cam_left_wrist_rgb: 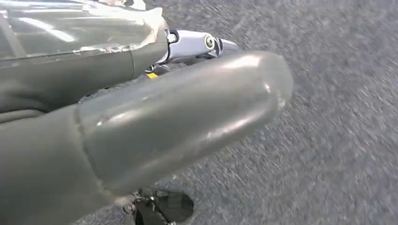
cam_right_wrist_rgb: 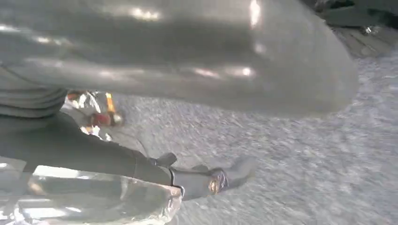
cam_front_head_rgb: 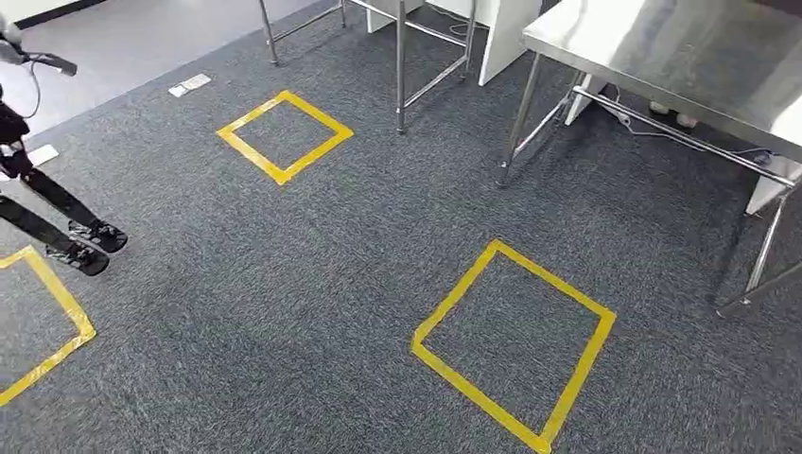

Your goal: Take the parts from the cabinet and place them on the table.

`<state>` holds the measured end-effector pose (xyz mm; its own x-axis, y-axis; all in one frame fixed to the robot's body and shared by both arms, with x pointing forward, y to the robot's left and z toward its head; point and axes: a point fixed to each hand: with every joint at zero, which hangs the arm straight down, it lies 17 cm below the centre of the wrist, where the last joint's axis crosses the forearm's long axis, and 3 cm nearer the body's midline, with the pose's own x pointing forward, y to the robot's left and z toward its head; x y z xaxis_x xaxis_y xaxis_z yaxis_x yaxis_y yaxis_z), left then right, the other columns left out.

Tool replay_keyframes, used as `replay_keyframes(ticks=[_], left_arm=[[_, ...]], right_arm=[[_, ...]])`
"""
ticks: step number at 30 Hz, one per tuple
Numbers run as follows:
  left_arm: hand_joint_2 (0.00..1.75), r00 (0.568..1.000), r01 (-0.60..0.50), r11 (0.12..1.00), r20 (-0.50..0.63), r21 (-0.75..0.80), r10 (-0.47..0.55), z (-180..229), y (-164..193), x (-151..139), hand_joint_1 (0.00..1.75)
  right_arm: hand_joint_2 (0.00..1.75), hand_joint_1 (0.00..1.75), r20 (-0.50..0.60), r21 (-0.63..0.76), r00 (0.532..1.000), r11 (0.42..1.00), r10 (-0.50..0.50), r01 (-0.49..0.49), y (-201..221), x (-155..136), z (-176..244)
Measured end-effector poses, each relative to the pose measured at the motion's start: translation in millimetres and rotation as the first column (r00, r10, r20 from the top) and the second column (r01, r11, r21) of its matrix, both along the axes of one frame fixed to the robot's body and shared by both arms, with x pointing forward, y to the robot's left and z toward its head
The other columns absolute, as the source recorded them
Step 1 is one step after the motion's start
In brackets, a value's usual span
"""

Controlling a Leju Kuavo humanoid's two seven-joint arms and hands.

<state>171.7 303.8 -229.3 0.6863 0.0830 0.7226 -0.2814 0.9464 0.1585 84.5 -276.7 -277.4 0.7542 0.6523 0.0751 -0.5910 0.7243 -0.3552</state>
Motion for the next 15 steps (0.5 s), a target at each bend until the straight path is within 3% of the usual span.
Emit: replay_keyframes(ticks=[15], left_arm=[[0.00, 1.000, 0.002, 1.000, -0.005, -0.006, -0.002, -1, -3, -3, 0.00]], right_arm=[[0.00, 0.00, -0.001, -0.015, 1.000, 1.000, 0.010, -0.010, -11, 3, 0]])
